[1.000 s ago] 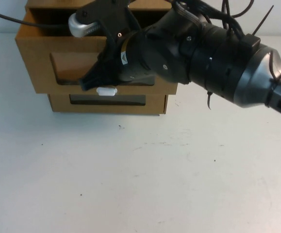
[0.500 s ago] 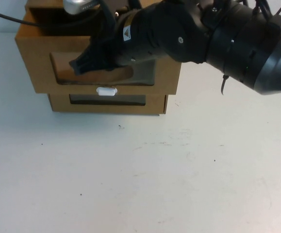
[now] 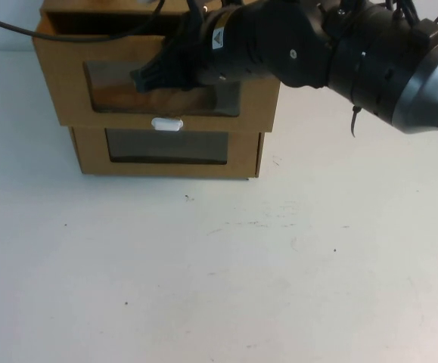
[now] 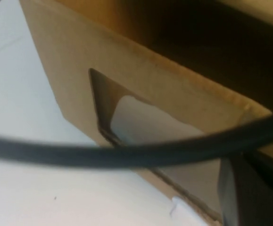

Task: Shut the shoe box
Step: Close the shoe box with your right arm

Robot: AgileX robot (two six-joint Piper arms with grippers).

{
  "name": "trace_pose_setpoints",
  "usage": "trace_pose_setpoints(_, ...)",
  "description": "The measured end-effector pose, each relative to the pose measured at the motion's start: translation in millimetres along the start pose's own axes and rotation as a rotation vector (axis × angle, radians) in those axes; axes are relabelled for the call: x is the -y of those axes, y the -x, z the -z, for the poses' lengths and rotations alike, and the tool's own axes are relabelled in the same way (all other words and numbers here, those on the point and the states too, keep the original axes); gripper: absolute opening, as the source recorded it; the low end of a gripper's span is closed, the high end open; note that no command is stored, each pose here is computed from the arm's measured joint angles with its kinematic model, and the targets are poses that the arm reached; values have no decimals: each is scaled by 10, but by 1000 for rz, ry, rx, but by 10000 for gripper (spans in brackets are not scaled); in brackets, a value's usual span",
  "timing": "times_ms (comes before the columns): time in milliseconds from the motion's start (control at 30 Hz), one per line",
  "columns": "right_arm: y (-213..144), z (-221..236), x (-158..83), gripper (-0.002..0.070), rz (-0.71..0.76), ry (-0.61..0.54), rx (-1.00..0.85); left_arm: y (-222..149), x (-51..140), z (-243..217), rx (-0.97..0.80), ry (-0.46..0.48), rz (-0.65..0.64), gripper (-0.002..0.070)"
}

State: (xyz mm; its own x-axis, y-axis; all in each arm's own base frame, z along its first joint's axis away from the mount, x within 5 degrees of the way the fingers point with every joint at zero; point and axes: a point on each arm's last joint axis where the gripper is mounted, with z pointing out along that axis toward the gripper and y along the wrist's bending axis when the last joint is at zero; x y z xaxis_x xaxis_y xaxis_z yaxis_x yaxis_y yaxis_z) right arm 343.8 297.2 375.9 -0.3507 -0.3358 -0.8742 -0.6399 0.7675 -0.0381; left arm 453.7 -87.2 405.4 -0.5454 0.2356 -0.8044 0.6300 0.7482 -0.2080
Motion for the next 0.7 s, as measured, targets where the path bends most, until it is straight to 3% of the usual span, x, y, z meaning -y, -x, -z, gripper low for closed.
trace_pose_setpoints(333, 4, -124, 239, -13, -48, -31, 72, 0, 0, 0, 0, 0, 0, -5)
trace_pose_setpoints(700, -27, -264, 330, -13, -83, -34, 120, 0, 0, 0, 0, 0, 0, -5)
